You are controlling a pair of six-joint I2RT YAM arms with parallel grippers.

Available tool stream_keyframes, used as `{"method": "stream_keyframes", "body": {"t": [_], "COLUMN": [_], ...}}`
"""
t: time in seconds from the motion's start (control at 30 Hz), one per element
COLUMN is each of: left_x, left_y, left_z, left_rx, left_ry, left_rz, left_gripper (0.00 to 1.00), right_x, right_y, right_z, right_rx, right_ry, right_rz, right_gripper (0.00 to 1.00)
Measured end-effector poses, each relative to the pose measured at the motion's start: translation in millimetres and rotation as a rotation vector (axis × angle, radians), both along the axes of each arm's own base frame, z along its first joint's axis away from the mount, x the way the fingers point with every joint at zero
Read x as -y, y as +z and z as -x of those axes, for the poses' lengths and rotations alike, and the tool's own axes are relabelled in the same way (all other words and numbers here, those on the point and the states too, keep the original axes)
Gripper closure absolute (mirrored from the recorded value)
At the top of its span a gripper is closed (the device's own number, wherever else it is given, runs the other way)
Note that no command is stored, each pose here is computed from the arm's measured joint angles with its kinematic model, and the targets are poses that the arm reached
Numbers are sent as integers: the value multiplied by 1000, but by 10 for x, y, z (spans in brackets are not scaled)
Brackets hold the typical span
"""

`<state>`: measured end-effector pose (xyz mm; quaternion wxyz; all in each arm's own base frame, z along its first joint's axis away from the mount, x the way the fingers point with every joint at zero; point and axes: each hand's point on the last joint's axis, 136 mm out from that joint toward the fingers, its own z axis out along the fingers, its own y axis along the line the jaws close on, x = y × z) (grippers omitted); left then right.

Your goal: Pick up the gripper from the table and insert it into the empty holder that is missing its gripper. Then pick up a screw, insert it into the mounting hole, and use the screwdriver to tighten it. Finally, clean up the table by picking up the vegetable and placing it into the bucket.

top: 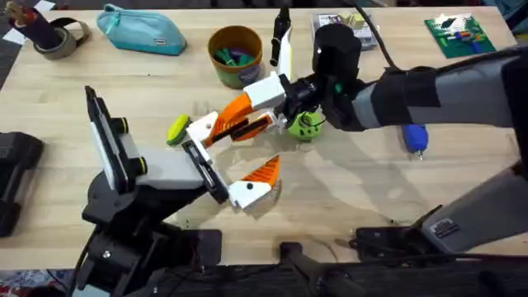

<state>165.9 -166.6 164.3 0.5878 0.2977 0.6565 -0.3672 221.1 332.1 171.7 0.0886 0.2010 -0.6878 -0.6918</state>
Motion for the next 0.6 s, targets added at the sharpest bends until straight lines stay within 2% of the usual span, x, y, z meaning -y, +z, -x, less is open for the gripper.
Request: {"method": "stream_keyframes", "body": {"t": [0.27,0.47,0.6], "left_x": [0,0,0], "left_y": [2,2,2], "left_z": [0,0,0], "left_rx": [0,0,0], "left_ry": [0,0,0], "left_rz": [0,0,0], "left_gripper": [10,10,10], "right_x": [43,234,378], "right_y": [36,61,142], "right_z": [-43,-265,-440], "right_rx": [28,44,105], "right_ry": [-5,-65,-118], "right_rz": [-19,-30,-60], "right_gripper": [6,5,5]}}
